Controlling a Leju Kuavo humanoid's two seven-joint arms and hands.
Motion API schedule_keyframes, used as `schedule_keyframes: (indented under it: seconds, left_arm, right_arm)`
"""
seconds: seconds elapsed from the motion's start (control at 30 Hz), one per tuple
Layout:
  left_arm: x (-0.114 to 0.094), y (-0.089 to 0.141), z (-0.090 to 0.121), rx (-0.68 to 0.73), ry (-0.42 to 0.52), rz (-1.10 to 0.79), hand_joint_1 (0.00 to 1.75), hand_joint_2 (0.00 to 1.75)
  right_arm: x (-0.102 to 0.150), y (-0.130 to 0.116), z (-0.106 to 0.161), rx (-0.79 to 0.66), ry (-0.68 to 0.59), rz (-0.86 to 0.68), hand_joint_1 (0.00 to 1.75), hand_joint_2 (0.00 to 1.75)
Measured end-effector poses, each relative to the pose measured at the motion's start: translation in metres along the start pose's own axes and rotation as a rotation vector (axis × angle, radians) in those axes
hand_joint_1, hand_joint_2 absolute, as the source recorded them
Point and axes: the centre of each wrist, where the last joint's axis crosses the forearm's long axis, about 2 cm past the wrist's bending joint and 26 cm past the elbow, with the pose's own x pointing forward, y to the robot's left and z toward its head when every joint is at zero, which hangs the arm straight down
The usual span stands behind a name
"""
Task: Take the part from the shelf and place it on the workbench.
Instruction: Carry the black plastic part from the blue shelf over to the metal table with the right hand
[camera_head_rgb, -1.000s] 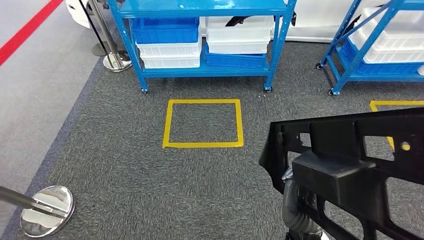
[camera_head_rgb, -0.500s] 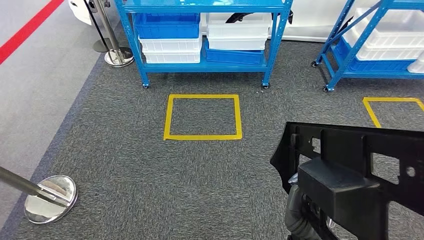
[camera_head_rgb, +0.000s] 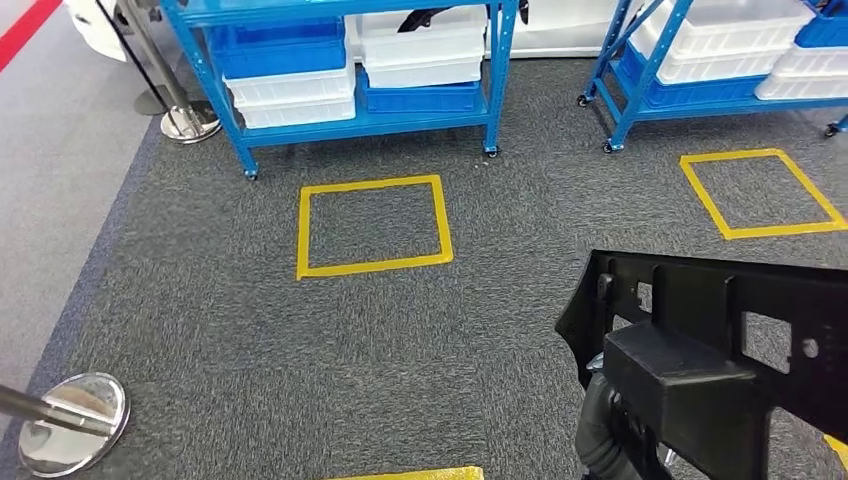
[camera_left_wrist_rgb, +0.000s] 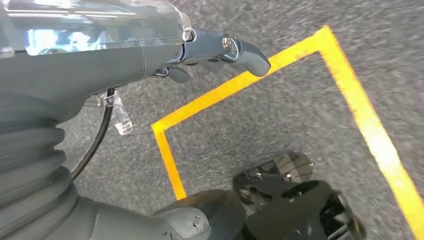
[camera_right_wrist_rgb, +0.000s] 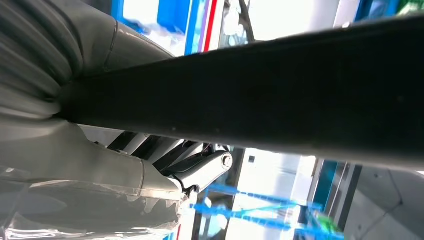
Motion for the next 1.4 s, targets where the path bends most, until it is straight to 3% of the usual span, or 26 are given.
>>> schedule_keyframes:
  seconds: [1.4]
  left_arm:
    - [-0.004,0.001,0.001,-0.026,0.013,-0.013,0.00,1.75]
  right_arm:
    - [0.010,0.000,-0.011,-0.073,-0.084,0.007,1.75,1.75]
